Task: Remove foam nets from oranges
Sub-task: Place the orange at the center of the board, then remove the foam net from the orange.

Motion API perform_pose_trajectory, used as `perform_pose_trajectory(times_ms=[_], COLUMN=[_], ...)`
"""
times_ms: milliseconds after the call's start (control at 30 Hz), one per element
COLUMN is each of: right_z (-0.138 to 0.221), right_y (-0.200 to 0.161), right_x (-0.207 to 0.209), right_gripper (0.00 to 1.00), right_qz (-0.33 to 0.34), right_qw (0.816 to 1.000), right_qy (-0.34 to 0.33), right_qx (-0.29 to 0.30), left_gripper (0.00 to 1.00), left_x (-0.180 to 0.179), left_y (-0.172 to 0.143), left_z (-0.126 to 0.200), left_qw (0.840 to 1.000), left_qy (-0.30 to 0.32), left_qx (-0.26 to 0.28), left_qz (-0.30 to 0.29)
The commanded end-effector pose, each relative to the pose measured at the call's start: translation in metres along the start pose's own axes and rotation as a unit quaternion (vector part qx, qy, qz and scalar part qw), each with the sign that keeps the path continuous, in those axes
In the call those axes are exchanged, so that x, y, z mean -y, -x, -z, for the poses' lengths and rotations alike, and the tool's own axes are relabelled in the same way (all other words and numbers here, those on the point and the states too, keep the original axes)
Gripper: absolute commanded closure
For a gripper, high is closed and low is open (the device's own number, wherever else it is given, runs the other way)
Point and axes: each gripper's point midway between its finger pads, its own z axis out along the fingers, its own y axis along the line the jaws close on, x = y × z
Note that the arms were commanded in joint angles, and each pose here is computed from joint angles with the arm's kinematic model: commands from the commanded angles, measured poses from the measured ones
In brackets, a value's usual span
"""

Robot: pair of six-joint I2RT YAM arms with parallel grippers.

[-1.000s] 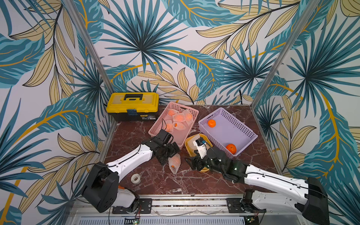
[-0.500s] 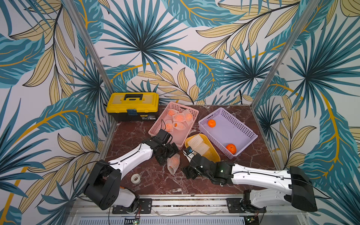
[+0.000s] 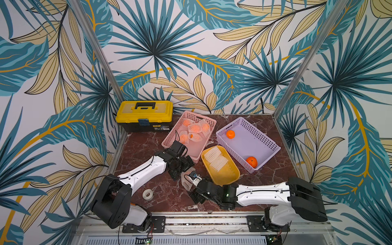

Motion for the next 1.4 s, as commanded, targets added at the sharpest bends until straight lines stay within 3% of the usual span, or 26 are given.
perform_pose_trajectory(times_ms=[0,333,467,800,1100,1367], right_z=[-0.006,-0.034,-0.035,-0.04,-0.032,-0.022], right_y=[0.016,0.015,0.018,0.016,0.019,0.032], right_x=[-0.006,0.002,0.012,0.017,0.007,0.008], right_gripper=[0.07,0.05,0.11,0.54,0.87,1.0], right_qz=[0.033,0.066,0.049,0.039,0.025,-0.034], right_qw=[0.999,0.989,0.984,0.98,0.988,0.994], right_qy=[-0.017,-0.126,-0.16,-0.174,-0.127,-0.076], right_qx=[0.038,0.043,0.066,0.085,0.088,0.071], left_gripper=[0.0,0.0,0.0,0.01,0.0,0.0], left_x=[0.008,0.015,0.016,0.018,0.031,0.032], left_y=[0.001,-0.003,-0.005,-0.003,0.014,0.027], left_z=[0.005,0.001,0.002,0.005,0.03,0.055], left_qw=[1.0,0.999,0.999,0.998,0.996,0.992], left_qy=[-0.021,-0.038,-0.042,-0.051,-0.09,-0.122], left_qx=[0.0,-0.017,-0.02,-0.017,0.002,0.018], left_qz=[0.008,0.018,0.02,0.02,0.026,0.032])
